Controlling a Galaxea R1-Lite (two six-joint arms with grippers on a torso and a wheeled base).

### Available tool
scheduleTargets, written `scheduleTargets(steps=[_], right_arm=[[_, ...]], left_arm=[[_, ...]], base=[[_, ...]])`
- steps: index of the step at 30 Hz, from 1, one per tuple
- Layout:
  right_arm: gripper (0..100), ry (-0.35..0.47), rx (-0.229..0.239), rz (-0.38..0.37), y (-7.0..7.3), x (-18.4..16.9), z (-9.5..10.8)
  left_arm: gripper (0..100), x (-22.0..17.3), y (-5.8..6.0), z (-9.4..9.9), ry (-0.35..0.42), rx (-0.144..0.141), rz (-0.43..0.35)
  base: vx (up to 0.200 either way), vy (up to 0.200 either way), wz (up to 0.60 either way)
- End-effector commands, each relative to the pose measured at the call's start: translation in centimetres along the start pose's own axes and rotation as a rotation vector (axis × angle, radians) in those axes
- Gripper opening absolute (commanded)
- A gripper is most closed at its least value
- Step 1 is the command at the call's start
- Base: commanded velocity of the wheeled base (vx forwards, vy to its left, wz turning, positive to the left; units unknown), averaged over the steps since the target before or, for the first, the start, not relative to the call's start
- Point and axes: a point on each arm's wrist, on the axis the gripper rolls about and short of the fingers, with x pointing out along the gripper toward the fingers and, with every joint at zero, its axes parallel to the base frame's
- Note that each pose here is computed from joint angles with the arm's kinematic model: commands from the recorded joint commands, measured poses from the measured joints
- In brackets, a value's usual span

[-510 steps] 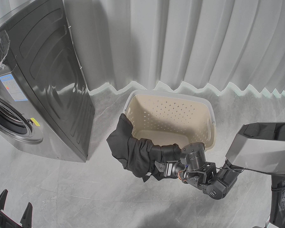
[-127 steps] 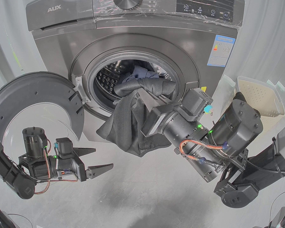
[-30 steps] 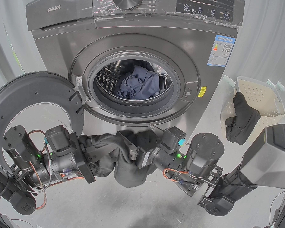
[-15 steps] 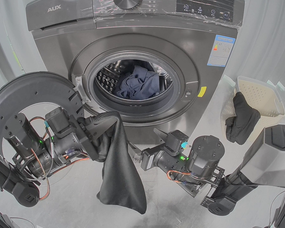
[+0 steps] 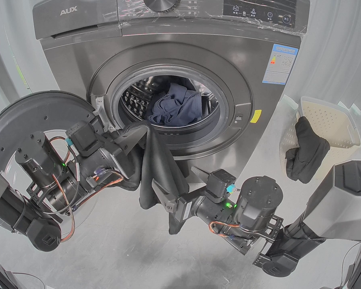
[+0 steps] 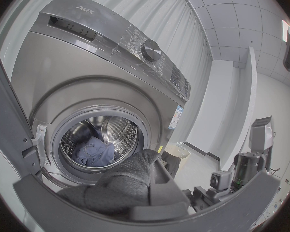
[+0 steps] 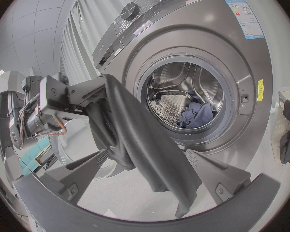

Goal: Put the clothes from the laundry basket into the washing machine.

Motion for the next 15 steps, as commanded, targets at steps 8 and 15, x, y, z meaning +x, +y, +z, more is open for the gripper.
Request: scheduleTargets(steps=[8, 15], right_arm=[[100, 0.001, 0.003, 0.095, 2.6, 0.2, -0.9], [100, -0.011, -0.028, 0.011, 0.2, 3.9, -2.7]], left_arm=[[0, 0.8, 0.2, -0.3, -0.007, 0.0, 0.014], [0, 0.8, 0.0, 0.1, -0.019, 0.0, 0.007]], base=[[0.0, 0.0, 0.0], [0.0, 0.0, 0.0]])
